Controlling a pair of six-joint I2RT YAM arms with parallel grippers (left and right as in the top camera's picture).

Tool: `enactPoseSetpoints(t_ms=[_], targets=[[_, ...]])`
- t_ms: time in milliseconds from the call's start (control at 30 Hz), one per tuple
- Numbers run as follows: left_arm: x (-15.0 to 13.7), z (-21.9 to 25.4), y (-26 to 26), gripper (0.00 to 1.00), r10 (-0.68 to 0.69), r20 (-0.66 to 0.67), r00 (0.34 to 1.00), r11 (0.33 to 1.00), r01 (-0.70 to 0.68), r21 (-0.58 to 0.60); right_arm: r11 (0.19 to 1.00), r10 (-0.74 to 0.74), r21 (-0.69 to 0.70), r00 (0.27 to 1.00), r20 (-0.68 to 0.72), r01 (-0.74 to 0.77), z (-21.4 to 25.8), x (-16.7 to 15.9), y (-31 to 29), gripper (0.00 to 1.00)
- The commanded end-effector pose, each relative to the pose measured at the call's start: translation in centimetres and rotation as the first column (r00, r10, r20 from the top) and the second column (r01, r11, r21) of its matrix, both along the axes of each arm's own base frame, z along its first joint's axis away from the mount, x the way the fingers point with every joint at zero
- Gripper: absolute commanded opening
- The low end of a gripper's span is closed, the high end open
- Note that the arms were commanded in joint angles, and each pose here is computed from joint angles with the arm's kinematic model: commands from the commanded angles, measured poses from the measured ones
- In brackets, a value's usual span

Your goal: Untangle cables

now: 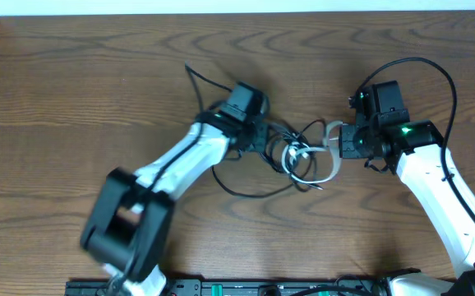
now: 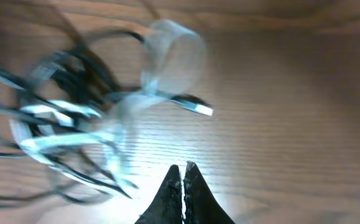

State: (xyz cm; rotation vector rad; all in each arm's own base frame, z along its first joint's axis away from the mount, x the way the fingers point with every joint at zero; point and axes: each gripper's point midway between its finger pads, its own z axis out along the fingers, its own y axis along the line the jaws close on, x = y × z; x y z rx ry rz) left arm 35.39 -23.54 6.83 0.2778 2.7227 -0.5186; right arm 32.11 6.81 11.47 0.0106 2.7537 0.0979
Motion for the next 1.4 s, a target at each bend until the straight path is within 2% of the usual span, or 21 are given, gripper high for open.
enactPoseSetpoints(t_ms=[0,133,233,267,333,367,433,500,567,733,867,1100,1200,1300,1367], targets=[[0.4,5.1,1.5,0.08,0.031,0.098,0.995,0.999,-0.026,-0.043,0.985,-0.148,-0.088,0.988,0.033,0.15,0.8,0.1,-2.8,0.01],[0.0,7.8,3.2,0.08,0.065,0.129,0.99,0.996,-0.058,-0.062,0.926,-0.323,-0.187,0.945,0.053,0.327,0.9,-0.6,-6.5,0.01],[-0.5,9.3,3.2,0.08,0.067,0.119,0.991,0.991,-0.051,-0.127,0.929,-0.345,-0.125,0.937,0.056,0.349,0.9,0.0,-6.7,0.01],[-1.0,9.9,2.4,0.08,0.038,0.107,0.994,0.985,-0.019,-0.172,0.956,-0.287,-0.055,0.957,0.045,0.289,0.9,0.6,-5.4,0.01],[-2.2,10.9,0.6,0.07,-0.032,0.086,0.996,0.963,0.054,-0.265,0.99,-0.045,0.135,0.997,0.061,0.036,1.6,1.7,-0.7,0.03],[-2.6,11.3,-0.1,0.08,-0.061,0.081,0.995,0.951,0.083,-0.298,0.962,0.096,0.247,0.99,0.104,-0.119,2.6,1.9,2.3,0.07],[-3.2,11.8,-1.2,0.08,-0.1,0.083,0.991,0.935,0.122,-0.333,0.854,0.274,0.398,0.94,0.204,-0.336,4.7,1.4,6.5,0.16],[-3.6,12.4,-2.3,0.08,-0.139,0.103,0.985,0.915,0.168,-0.366,0.752,0.368,0.472,0.886,0.281,-0.461,6.3,0.7,9.2,0.22],[-3.8,13.2,-3.1,0.07,-0.166,0.125,0.978,0.895,0.203,-0.398,0.729,0.395,0.478,0.872,0.29,-0.489,6.5,0.2,10.2,0.25],[-3.5,14.0,-3.8,0.07,-0.179,0.164,0.97,0.876,0.233,-0.423,0.753,0.428,0.432,0.868,0.251,-0.496,5.2,-0.5,11.1,0.25],[-3.7,14.4,-4.1,0.07,-0.194,0.167,0.967,0.861,0.249,-0.444,0.776,0.434,0.401,0.873,0.221,-0.487,4.3,-0.6,11.1,0.31],[-5.0,16.9,-5.8,0.07,-0.27,0.19,0.944,0.76,0.33,-0.559,0.815,0.409,0.373,0.896,0.172,-0.444,2.6,0.0,11.0,0.41],[-5.4,17.1,-6.0,0.08,-0.278,0.172,0.945,0.745,0.325,-0.583,0.866,0.321,0.359,0.938,0.131,-0.347,1.8,0.8,10.2,0.39],[-5.6,17.3,-6.1,0.08,-0.29,0.169,0.942,0.733,0.332,-0.593,0.902,0.234,0.347,0.967,0.102,-0.255,1.3,1.5,9.4,0.25],[-5.7,17.3,-6.1,0.08,-0.289,0.164,0.943,0.732,0.328,-0.597,0.919,0.162,0.351,0.984,0.075,-0.178,0.9,1.9,8.9,0.25]])
